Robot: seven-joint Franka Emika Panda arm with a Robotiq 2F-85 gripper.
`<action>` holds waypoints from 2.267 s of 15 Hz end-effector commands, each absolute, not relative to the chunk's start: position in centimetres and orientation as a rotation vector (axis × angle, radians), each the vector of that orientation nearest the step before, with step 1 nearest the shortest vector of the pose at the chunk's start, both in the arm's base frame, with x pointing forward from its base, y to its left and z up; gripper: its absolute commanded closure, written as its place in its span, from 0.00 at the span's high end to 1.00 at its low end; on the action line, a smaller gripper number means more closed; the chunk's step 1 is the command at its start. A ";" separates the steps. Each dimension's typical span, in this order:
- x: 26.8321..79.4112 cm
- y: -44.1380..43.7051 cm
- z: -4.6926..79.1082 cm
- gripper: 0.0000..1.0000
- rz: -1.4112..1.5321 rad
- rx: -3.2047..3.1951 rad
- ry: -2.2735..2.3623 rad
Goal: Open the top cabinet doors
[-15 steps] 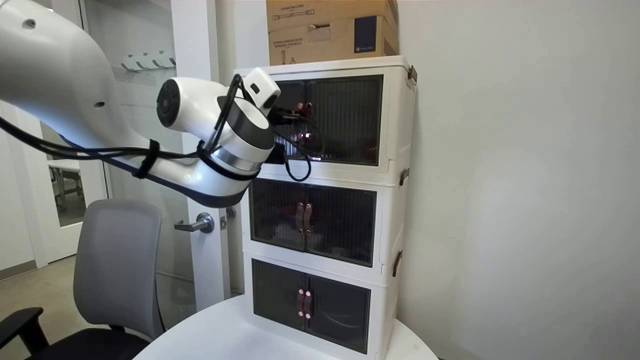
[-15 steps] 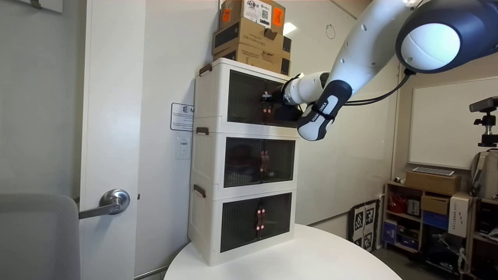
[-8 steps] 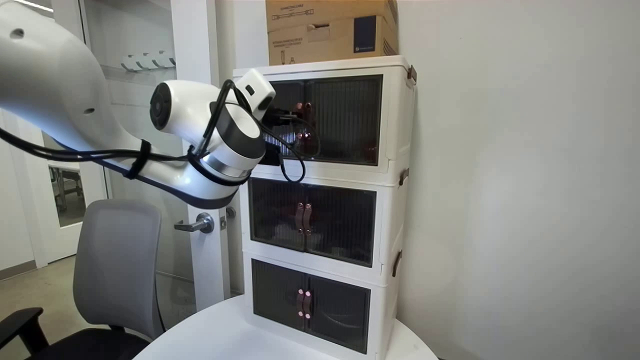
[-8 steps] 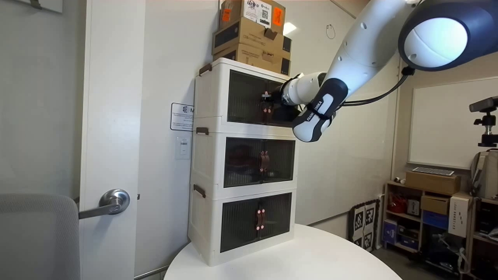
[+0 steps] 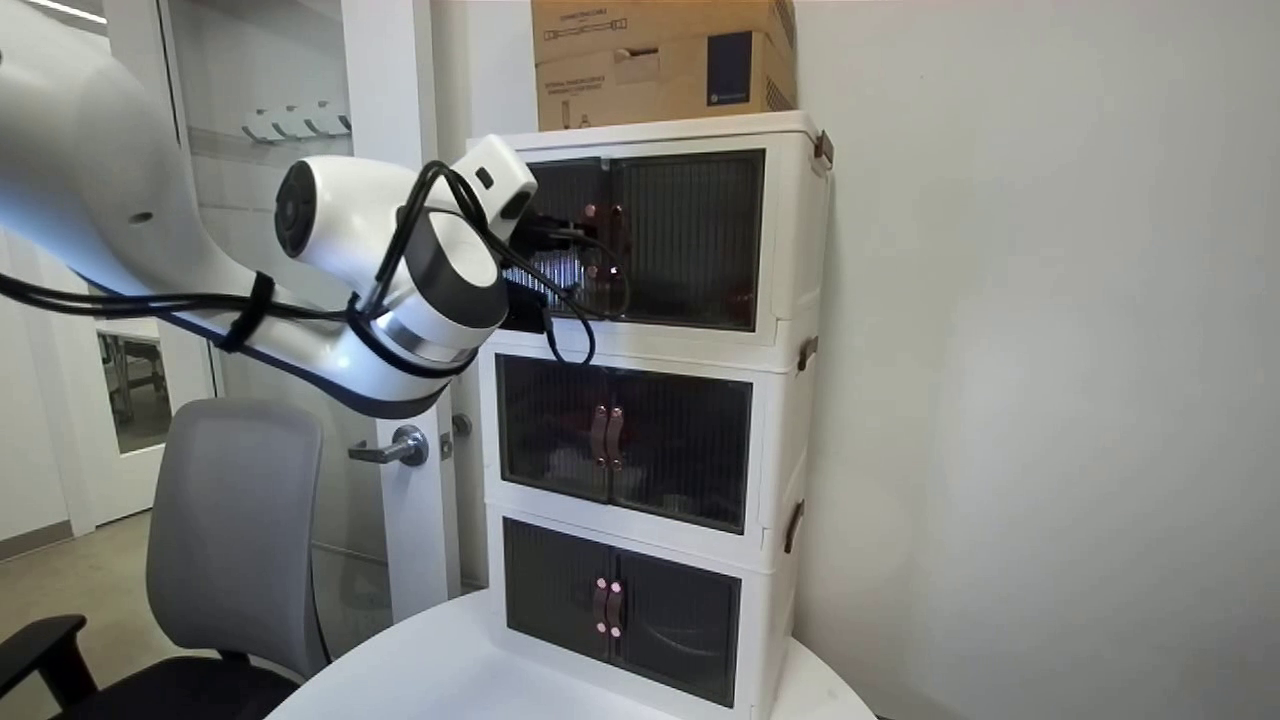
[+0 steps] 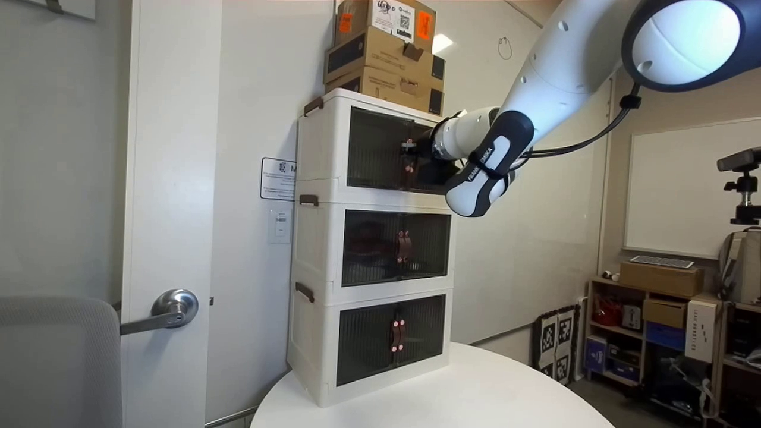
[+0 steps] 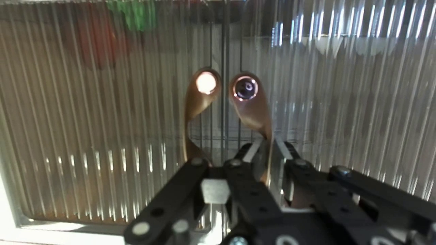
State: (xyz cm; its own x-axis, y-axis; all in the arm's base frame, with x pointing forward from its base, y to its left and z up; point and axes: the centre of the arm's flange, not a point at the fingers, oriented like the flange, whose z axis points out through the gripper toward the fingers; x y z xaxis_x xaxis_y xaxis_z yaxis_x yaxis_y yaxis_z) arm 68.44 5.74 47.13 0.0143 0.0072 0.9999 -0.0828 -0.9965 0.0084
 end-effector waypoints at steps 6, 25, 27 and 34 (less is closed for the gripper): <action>66.3 9.5 47.4 0.08 2.167 2.248 -0.033; 61.8 16.1 48.5 0.08 2.135 2.470 0.159; 61.6 16.0 48.7 0.35 2.119 2.489 0.143; 60.9 19.6 47.8 0.87 2.084 2.566 0.244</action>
